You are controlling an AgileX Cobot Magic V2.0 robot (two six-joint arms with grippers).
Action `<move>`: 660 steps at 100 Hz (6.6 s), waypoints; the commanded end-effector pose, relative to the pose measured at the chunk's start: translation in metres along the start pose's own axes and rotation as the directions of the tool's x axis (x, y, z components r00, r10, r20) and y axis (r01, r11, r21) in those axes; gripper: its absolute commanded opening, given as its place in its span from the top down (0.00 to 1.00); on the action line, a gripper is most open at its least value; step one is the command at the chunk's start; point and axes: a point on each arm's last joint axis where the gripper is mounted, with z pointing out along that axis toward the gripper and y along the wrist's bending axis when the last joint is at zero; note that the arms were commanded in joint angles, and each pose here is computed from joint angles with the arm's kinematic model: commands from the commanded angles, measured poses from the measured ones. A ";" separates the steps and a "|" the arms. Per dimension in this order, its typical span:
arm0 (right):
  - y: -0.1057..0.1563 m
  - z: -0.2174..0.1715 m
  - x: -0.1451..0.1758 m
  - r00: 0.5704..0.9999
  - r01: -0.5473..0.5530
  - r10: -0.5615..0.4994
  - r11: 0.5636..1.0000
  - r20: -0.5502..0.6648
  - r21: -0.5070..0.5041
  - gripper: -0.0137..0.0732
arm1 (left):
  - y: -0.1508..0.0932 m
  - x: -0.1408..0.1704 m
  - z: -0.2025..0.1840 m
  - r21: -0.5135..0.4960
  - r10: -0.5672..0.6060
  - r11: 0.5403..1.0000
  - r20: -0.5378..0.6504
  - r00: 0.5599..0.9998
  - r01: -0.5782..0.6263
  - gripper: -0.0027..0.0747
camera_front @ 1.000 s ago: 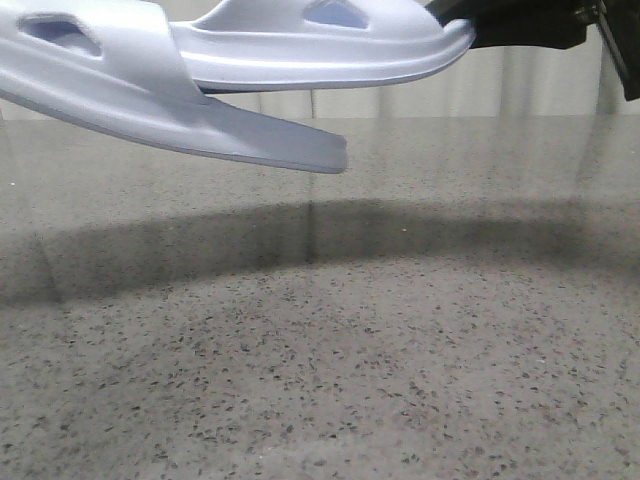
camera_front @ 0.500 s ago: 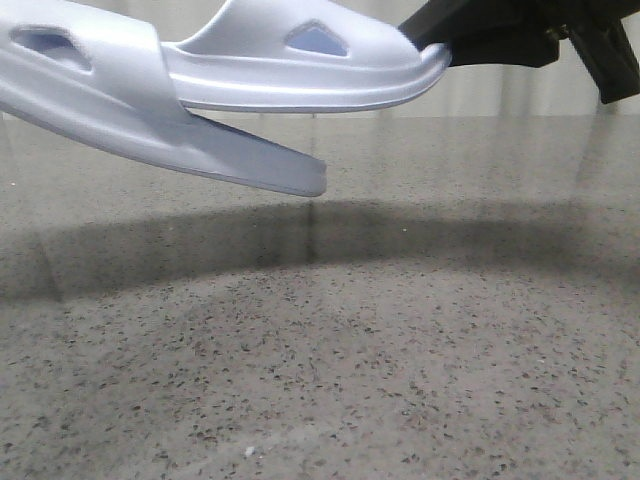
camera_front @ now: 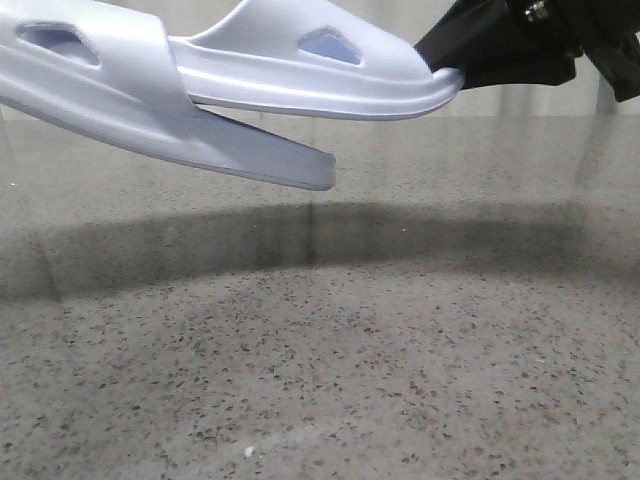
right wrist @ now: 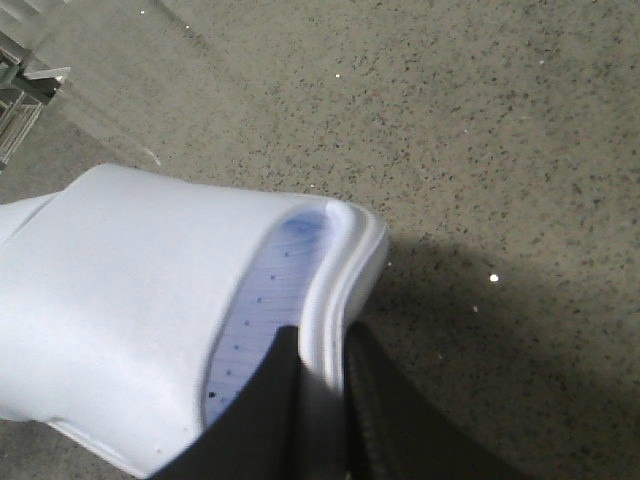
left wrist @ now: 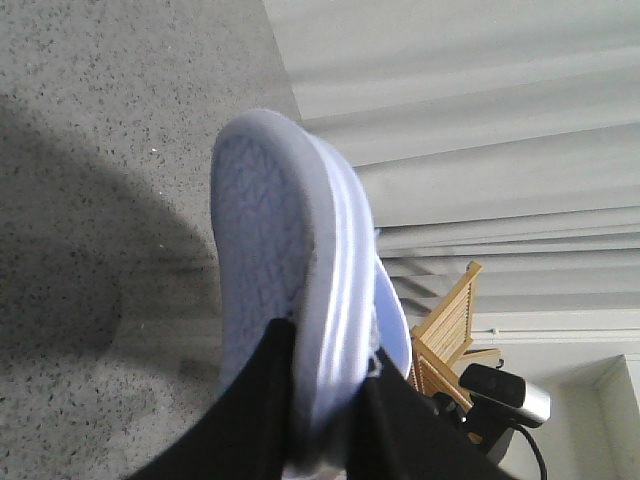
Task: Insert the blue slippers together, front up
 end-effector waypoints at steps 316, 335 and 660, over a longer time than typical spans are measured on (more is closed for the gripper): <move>0.065 -0.138 -0.036 0.769 0.399 -0.432 0.900 0.472 0.175 0.49 | 0.039 -0.042 0.095 -0.147 0.136 0.975 -0.213 0.968 -0.169 0.43; 0.065 -0.138 -0.036 0.770 0.400 -0.432 0.900 0.470 0.172 0.49 | 0.041 -0.049 0.095 -0.195 0.242 0.942 -0.169 0.956 -0.273 0.43; -0.013 -0.163 0.088 0.664 0.297 -0.596 0.765 0.452 0.572 0.97 | 0.005 -0.019 -0.050 -0.459 0.906 0.423 0.230 0.356 -0.781 0.94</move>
